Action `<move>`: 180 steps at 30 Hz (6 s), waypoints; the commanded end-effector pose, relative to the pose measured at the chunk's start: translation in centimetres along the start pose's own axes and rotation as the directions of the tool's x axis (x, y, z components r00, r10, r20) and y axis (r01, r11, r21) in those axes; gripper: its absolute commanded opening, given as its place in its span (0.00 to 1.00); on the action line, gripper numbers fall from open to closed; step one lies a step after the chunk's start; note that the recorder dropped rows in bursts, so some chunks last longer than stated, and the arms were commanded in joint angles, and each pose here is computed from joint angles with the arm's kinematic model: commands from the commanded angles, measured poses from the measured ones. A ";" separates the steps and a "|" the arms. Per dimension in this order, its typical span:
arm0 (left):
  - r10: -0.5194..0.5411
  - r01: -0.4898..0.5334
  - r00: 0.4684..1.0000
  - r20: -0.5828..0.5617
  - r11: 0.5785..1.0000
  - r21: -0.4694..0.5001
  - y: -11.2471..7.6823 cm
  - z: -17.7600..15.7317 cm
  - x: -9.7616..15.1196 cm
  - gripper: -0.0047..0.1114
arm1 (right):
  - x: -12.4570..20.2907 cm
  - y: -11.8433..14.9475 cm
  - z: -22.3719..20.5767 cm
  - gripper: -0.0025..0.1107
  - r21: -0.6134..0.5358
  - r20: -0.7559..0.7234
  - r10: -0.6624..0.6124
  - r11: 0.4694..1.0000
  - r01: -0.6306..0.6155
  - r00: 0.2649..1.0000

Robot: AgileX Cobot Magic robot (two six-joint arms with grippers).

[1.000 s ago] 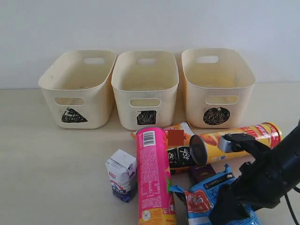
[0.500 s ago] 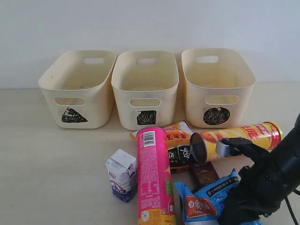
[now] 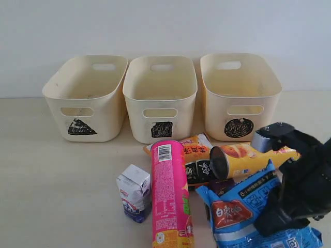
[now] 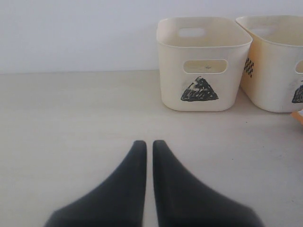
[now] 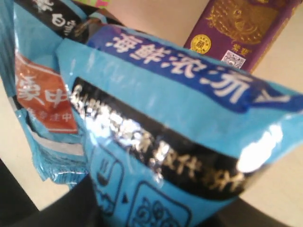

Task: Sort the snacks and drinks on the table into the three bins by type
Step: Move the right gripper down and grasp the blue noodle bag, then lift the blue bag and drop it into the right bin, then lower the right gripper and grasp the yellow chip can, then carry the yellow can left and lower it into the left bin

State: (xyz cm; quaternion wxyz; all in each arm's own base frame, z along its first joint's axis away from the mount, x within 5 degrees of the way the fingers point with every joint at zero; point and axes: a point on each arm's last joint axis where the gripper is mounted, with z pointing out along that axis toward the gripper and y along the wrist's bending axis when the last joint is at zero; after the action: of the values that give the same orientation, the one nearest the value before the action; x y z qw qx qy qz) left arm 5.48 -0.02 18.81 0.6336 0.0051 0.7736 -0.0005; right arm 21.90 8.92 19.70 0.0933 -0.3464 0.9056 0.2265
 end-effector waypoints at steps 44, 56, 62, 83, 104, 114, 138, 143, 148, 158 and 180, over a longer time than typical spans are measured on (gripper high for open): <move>0.000 0.000 1.000 0.008 1.000 -0.002 0.0 0.0 0.0 0.07 | -22.0 -15.4 -4.6 0.02 0.736 0.614 -0.443 0.621 -0.271 0.653; 0.000 0.000 1.000 0.008 1.000 -0.002 0.0 0.0 0.0 0.07 | -21.9 -17.5 -1.3 0.68 0.734 0.606 -0.413 0.619 -0.278 0.681; 0.000 0.000 1.000 0.008 1.000 -0.002 0.0 0.0 0.0 0.07 | -22.2 -15.5 -4.2 0.75 0.681 0.656 -0.375 0.668 -0.299 0.655; 0.000 0.000 1.000 0.008 1.000 -0.002 0.0 0.0 0.0 0.07 | -18.2 -6.7 -9.6 0.03 0.527 0.240 -0.417 0.814 0.244 0.876; 0.000 0.000 1.000 0.008 1.000 -0.002 0.0 0.0 0.0 0.07 | -12.1 -5.7 -5.6 0.63 0.011 -0.227 -0.839 0.506 0.862 0.495; 0.000 0.000 1.000 0.008 1.000 -0.002 0.0 0.0 0.0 0.07 | -10.7 -7.2 -2.4 0.71 0.100 -0.259 -0.820 0.503 0.858 0.511; 0.000 0.000 1.000 0.008 1.000 -0.002 0.0 0.0 0.0 0.07 | -10.3 -10.9 3.5 0.28 0.072 -0.293 -0.796 0.533 0.843 0.529; 0.000 0.000 1.000 0.008 1.000 -0.002 0.0 0.0 0.0 0.07 | -9.9 -11.3 3.3 0.02 0.043 -0.354 -0.796 0.510 0.859 0.491; 0.000 0.000 1.000 0.008 1.000 -0.002 0.0 0.0 0.0 0.07 | -9.8 -11.1 2.9 0.02 0.044 -0.361 -0.789 0.518 0.855 0.496; 0.000 0.000 1.000 0.008 1.000 -0.002 0.0 0.0 0.0 0.07 | -10.2 -8.3 -2.2 0.02 0.129 -0.348 -0.790 0.492 0.861 0.504; 0.000 0.000 1.000 0.008 1.000 -0.002 0.0 0.0 0.0 0.07 | -15.7 2.1 -12.5 0.02 0.188 0.627 -0.434 0.890 0.415 0.646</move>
State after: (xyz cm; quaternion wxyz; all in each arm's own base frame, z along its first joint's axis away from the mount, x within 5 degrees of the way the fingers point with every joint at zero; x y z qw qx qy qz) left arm 5.48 -0.02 18.81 0.6336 0.0051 0.7736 -0.0005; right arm 31.88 12.87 35.07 0.4200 -0.5055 0.7191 0.2258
